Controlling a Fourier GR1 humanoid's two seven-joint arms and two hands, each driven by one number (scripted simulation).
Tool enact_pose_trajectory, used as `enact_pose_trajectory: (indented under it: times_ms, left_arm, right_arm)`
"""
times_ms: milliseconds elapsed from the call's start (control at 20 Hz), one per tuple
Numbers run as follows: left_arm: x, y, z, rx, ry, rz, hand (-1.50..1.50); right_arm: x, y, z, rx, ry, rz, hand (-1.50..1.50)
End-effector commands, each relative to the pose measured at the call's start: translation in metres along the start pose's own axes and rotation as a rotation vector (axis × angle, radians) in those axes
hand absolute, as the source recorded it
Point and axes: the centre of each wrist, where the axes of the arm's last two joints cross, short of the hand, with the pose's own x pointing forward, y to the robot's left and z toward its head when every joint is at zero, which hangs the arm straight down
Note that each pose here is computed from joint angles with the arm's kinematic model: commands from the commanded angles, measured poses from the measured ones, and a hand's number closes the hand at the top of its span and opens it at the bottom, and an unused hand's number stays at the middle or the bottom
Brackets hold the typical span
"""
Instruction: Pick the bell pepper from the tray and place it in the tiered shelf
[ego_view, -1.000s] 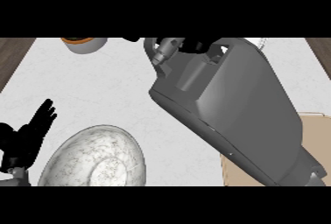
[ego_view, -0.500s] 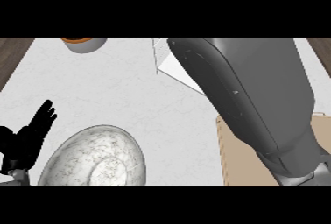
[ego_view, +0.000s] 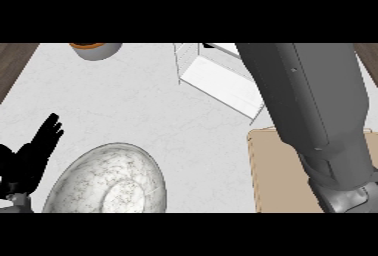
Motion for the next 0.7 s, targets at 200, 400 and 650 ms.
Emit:
enact_pose_trajectory:
  times_ms: [200, 400, 650]
  left_arm:
    - [-0.002, -0.002, -0.006, 0.014, 0.000, -0.010, 0.00]
    - [-0.001, 0.014, -0.003, 0.015, 0.012, -0.008, 0.00]
    - [0.001, 0.002, -0.001, -0.004, -0.012, 0.012, 0.00]
  right_arm:
    - [-0.027, 0.025, -0.024, -0.030, 0.232, -0.072, 1.50]
    - [-0.028, 0.043, -0.022, 0.008, 0.225, 0.012, -1.50]
    - [-0.048, 0.040, -0.047, 0.005, 0.185, 0.031, -1.50]
